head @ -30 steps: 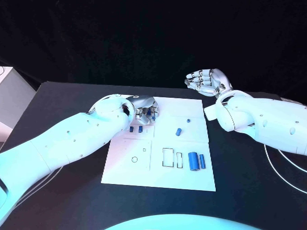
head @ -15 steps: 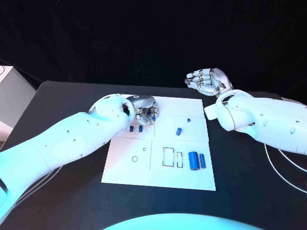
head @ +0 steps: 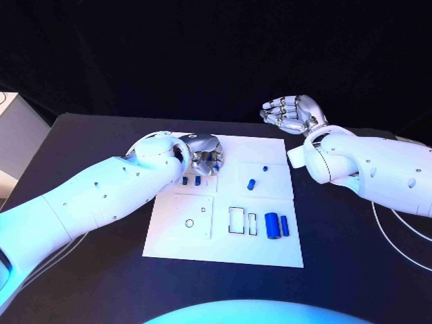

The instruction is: Assemble the parts on the task board

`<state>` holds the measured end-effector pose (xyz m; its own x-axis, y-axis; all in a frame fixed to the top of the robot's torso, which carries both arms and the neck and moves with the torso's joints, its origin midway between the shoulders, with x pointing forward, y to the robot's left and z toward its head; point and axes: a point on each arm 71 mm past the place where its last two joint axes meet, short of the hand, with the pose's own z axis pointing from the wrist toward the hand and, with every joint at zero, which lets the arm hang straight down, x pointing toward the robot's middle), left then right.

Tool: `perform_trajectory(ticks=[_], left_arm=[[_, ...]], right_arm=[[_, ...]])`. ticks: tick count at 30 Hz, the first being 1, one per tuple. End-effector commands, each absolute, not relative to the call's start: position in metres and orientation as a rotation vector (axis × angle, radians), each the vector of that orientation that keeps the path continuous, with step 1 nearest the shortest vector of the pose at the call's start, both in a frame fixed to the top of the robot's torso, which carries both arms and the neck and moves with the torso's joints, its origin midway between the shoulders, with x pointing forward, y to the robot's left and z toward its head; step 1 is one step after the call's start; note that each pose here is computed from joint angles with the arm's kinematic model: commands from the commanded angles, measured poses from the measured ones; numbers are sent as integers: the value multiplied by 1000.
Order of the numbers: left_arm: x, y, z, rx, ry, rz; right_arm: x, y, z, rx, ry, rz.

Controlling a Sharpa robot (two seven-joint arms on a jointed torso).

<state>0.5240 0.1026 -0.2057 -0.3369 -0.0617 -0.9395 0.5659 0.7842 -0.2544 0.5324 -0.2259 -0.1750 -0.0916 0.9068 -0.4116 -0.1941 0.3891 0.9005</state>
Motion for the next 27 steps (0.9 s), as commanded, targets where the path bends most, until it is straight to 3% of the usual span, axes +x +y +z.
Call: perform_trajectory(ticks=[1, 12, 27], left_arm=[[522, 104, -215, 404, 1872, -659], [522, 105, -218, 405, 1862, -651], [519, 109, -210, 368, 1733, -723]], right_arm=[[532, -224, -174, 697, 1344, 1085], [532, -224, -174, 696, 1345, 1086], [531, -224, -174, 695, 1345, 1088]])
